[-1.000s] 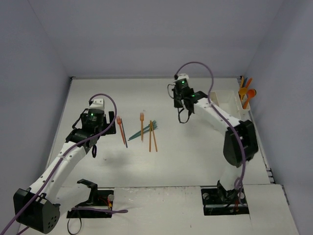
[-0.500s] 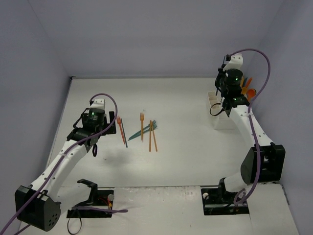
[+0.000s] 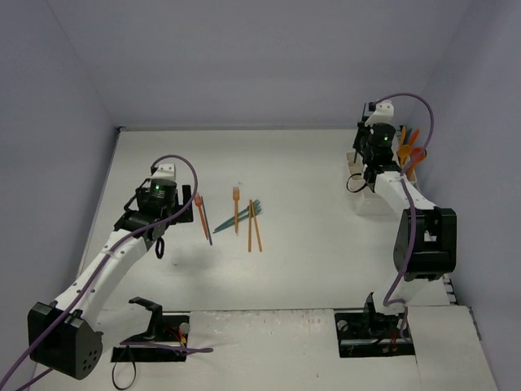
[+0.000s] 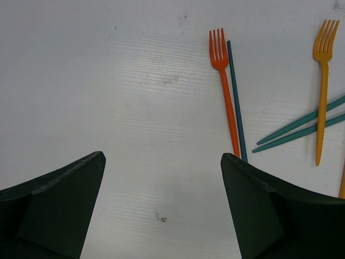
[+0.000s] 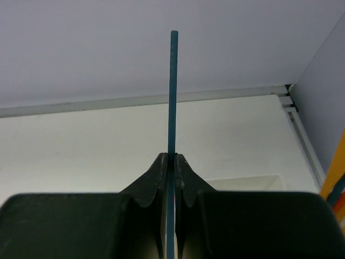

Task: Sort the eating utensils into containers

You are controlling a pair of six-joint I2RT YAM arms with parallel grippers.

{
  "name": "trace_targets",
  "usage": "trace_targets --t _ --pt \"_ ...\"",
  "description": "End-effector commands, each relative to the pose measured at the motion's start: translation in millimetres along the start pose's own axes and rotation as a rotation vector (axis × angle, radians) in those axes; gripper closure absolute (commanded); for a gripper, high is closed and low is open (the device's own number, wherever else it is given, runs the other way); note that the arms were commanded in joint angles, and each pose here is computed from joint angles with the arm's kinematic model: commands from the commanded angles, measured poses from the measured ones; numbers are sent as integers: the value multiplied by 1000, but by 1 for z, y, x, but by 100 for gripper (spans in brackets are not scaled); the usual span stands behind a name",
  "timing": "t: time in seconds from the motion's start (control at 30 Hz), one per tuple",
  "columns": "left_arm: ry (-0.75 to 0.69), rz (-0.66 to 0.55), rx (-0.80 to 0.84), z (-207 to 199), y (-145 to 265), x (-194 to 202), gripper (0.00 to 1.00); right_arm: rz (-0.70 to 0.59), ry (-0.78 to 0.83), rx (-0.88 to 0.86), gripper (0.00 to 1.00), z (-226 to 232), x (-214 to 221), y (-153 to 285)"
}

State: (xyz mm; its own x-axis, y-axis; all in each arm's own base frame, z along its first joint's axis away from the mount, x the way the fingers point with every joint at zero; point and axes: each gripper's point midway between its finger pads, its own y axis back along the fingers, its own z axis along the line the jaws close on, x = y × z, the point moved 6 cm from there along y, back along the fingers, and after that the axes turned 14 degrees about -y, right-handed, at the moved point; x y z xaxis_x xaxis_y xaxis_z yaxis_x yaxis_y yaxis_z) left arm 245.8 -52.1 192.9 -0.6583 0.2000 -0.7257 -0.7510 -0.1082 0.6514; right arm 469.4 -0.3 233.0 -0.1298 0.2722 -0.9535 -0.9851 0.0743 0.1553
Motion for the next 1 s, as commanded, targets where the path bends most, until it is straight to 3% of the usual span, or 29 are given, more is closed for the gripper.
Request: trace_targets --t 0.0,0.13,0.37,0.53,0.77,0.97 --pt "7 -54 -29 5 0 -14 13 -99 -29 -67 100 8 -14 1" --pt "9 -58 -25 5 0 -15 13 -79 -28 -59 99 5 -3 9" --pt "17 -69 -9 3 2 -16 13 -99 -34 -88 70 11 -16 36" --pt "24 -76 10 1 4 -18 13 -96 -38 -143 60 36 -43 64" --pt "30 -70 38 -2 4 -18 13 107 -50 -211 55 95 -33 105" --pt "39 -69 54 -4 3 -20 13 404 -100 -211 55 149 35 142"
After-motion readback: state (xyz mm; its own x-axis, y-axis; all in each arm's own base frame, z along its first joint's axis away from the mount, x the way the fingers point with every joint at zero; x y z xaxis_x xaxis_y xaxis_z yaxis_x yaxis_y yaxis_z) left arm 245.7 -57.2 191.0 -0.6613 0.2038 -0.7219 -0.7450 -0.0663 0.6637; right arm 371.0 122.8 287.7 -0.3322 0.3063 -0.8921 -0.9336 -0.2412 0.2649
